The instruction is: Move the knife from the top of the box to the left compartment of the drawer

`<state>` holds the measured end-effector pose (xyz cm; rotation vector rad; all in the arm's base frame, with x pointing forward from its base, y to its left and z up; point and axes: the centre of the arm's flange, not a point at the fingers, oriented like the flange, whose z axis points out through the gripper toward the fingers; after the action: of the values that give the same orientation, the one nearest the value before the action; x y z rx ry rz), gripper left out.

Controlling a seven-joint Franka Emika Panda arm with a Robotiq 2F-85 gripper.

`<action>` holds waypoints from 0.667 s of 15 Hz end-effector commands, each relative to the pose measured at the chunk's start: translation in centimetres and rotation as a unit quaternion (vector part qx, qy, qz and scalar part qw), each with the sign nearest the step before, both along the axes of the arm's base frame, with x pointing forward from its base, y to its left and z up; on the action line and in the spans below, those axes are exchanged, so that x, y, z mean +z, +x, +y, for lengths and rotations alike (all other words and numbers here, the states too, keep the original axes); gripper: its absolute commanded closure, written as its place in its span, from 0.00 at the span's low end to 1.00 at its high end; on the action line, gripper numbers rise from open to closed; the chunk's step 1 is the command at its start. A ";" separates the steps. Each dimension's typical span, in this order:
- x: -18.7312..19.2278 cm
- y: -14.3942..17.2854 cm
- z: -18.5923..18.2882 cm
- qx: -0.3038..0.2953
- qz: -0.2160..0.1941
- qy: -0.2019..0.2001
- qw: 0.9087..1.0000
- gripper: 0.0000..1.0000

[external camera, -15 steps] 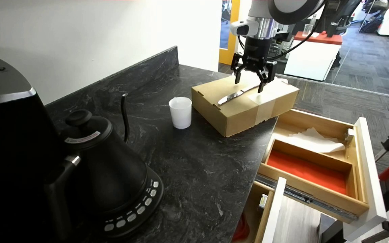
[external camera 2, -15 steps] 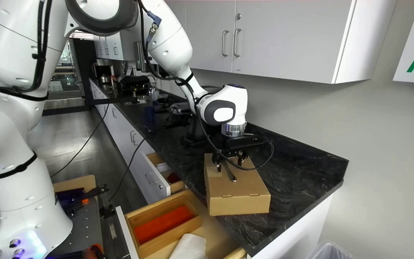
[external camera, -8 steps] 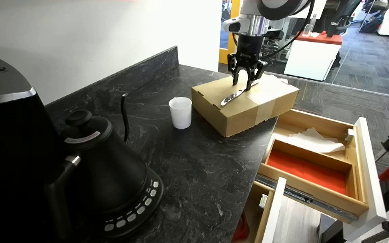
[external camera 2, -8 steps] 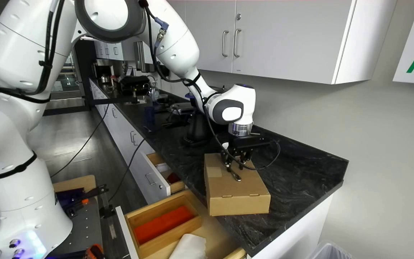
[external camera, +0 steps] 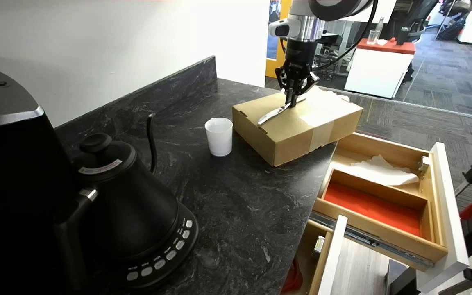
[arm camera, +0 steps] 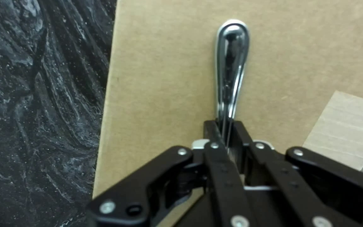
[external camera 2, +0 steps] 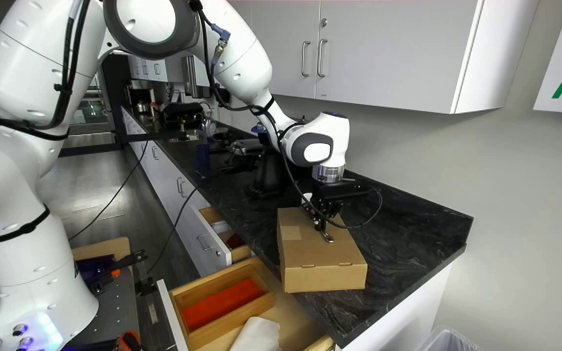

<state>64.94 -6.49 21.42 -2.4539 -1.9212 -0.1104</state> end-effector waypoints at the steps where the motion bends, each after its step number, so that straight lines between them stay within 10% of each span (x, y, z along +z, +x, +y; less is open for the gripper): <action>1: 0.0 0.4 -0.5 0.006 0.006 0.015 1.000 0.94; 10: 2.7 -1.0 0.9 0.015 0.009 0.018 1.000 0.93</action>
<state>64.94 -6.10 21.81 -2.4421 -1.9268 -0.1097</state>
